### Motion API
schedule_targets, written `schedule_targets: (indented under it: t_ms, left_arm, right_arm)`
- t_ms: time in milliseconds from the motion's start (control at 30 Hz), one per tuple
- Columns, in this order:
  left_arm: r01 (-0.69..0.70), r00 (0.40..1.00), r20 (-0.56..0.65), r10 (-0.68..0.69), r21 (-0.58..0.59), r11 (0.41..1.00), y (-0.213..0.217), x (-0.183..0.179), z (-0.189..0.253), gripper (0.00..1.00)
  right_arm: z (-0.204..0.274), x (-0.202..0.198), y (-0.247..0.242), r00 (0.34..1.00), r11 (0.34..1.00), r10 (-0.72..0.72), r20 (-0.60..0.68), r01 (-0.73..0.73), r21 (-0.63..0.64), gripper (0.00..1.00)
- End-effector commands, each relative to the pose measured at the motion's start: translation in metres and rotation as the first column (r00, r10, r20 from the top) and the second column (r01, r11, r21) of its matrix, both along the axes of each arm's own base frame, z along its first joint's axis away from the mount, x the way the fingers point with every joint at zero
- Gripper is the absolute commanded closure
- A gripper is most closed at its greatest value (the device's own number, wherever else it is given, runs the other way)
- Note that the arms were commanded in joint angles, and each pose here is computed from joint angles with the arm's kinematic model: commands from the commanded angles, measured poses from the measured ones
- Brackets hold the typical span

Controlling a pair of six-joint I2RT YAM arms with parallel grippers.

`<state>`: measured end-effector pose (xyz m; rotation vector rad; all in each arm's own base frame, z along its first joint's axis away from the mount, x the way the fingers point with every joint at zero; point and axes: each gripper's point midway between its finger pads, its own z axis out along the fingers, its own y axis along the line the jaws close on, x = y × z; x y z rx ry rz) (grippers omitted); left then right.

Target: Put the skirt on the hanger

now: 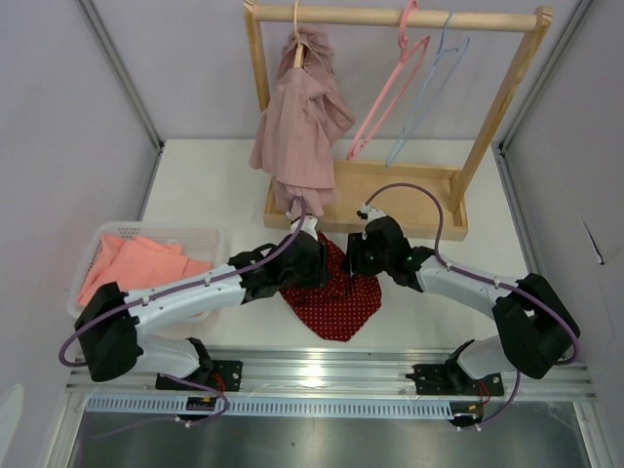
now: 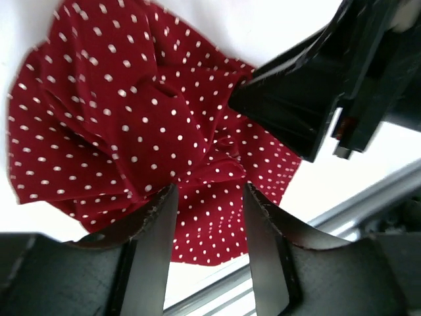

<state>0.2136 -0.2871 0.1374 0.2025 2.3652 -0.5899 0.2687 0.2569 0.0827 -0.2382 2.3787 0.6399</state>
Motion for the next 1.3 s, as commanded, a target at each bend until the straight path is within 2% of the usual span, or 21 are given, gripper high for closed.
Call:
schedule_targets:
  t_ms: [0, 133, 300, 633, 767, 900, 1133, 1267]
  left_arm:
    - [-0.070, 0.997, 0.008, 0.070, -0.009, 0.997, -0.017, 0.011, -0.008, 0.51]
    - [-0.069, 0.998, 0.002, 0.069, 0.045, 0.997, -0.032, 0.010, -0.020, 0.53]
    - [-0.093, 0.995, -0.018, 0.094, 0.058, 0.994, -0.040, 0.006, -0.033, 0.53]
    - [-0.070, 0.997, -0.003, 0.071, 0.118, 0.990, -0.052, -0.006, -0.040, 0.44]
    - [-0.075, 0.997, 0.003, 0.076, 0.142, 0.987, -0.056, -0.009, -0.037, 0.44]
    - [-0.089, 0.996, 0.000, 0.090, 0.178, 0.980, -0.053, -0.011, -0.045, 0.45]
    - [-0.147, 0.989, 0.011, 0.148, 0.246, 0.958, -0.043, -0.012, -0.054, 0.57]
    - [-0.162, 0.986, 0.021, 0.162, 0.271, 0.949, -0.041, -0.009, -0.060, 0.59]
  right_arm:
    - [0.016, 0.014, 0.015, 0.999, 0.999, 0.029, 0.046, -0.031, 0.040, 0.54]
    - [0.009, 0.013, 0.010, 0.999, 1.000, 0.010, 0.030, -0.011, 0.021, 0.57]
    - [0.007, 0.010, 0.012, 1.000, 0.999, 0.019, 0.022, -0.019, 0.034, 0.60]
    - [0.012, 0.010, 0.011, 0.999, 0.999, 0.020, 0.031, -0.021, 0.036, 0.72]
    - [0.013, 0.010, 0.012, 0.999, 0.999, 0.020, 0.033, -0.021, 0.037, 0.76]
    - [0.015, 0.009, 0.013, 0.999, 0.999, 0.025, 0.035, -0.027, 0.045, 0.81]
    - [0.020, 0.009, 0.015, 0.999, 0.998, 0.028, 0.042, -0.030, 0.050, 0.87]
    - [0.021, 0.010, 0.017, 0.999, 0.998, 0.031, 0.045, -0.034, 0.055, 0.89]
